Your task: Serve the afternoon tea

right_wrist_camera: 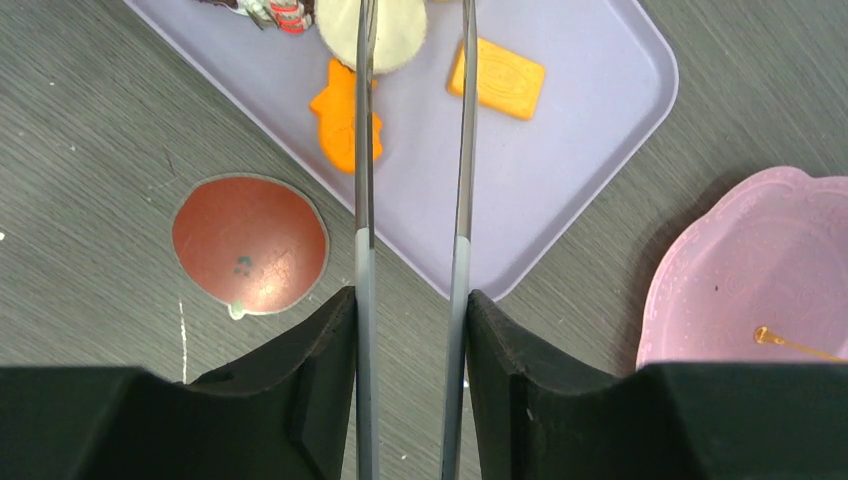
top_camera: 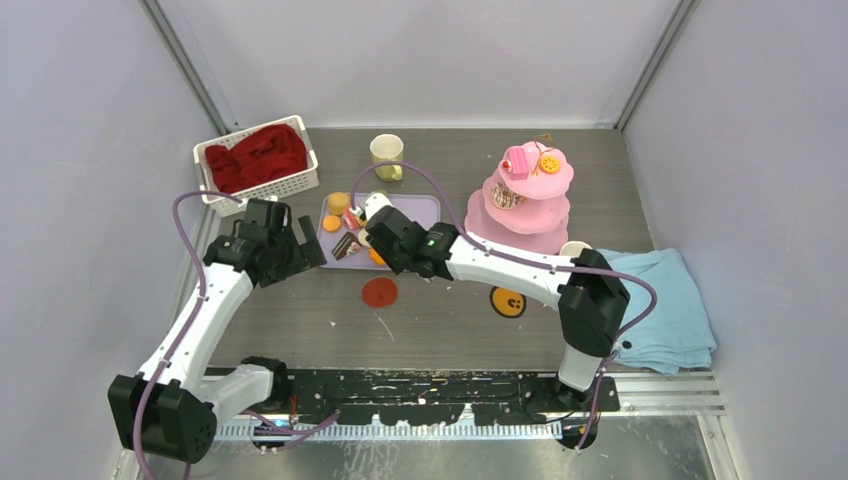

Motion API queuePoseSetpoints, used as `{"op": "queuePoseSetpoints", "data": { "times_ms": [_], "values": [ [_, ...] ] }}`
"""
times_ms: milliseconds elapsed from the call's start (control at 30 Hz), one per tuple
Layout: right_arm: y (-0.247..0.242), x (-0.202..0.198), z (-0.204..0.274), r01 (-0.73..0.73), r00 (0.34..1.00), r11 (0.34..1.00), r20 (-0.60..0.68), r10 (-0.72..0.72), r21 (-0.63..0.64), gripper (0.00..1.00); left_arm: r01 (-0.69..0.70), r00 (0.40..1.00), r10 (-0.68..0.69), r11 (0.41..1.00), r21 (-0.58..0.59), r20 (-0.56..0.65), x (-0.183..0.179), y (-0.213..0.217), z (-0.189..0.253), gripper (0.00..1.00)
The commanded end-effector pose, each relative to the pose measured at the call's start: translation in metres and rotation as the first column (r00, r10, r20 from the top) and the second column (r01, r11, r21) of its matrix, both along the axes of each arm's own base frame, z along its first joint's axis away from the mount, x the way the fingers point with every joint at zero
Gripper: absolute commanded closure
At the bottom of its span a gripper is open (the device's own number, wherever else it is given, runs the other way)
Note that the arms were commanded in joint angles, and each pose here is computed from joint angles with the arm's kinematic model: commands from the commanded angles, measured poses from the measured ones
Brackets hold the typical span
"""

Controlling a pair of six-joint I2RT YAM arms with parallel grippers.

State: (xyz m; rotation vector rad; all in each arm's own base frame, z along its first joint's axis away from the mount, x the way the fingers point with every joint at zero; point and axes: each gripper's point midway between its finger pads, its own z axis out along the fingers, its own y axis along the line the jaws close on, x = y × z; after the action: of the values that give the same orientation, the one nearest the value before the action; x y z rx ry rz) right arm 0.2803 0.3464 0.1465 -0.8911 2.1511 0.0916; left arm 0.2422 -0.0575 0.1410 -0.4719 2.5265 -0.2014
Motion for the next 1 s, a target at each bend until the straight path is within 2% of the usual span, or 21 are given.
{"op": "queuePoseSetpoints", "data": {
  "times_ms": [0, 333, 433, 700, 967],
  "values": [
    [0.022, 0.019, 0.034, 0.003, 0.995, 0.998, 0.103, -0.01, 0.065, 0.54, 0.007, 0.999, -0.009, 1.0, 0.026, 0.053, 0.009, 0.003, 0.014, 0.0],
    [0.033, 0.029, 0.016, 0.017, 0.993, 1.0, 0.114, -0.018, 0.009, 0.55, 0.013, 0.999, -0.014, 1.0, 0.028, 0.049, 0.007, 0.003, 0.012, 0.0],
    [0.032, 0.03, 0.018, 0.029, 0.992, 0.999, 0.12, -0.031, 0.018, 0.64, 0.015, 0.999, -0.016, 1.0, 0.027, 0.047, 0.007, 0.003, 0.011, 0.01],
    [0.02, 0.016, 0.048, 0.032, 0.991, 0.993, 0.129, -0.047, 0.116, 0.99, 0.017, 0.999, -0.018, 0.999, 0.029, 0.051, 0.006, 0.003, 0.012, 0.01],
    [-0.008, -0.006, 0.084, 0.047, 0.988, 0.969, 0.131, -0.081, 0.244, 0.99, 0.022, 0.999, -0.023, 1.0, 0.016, 0.047, 0.008, 0.0, 0.009, 0.0]
  ]
}}
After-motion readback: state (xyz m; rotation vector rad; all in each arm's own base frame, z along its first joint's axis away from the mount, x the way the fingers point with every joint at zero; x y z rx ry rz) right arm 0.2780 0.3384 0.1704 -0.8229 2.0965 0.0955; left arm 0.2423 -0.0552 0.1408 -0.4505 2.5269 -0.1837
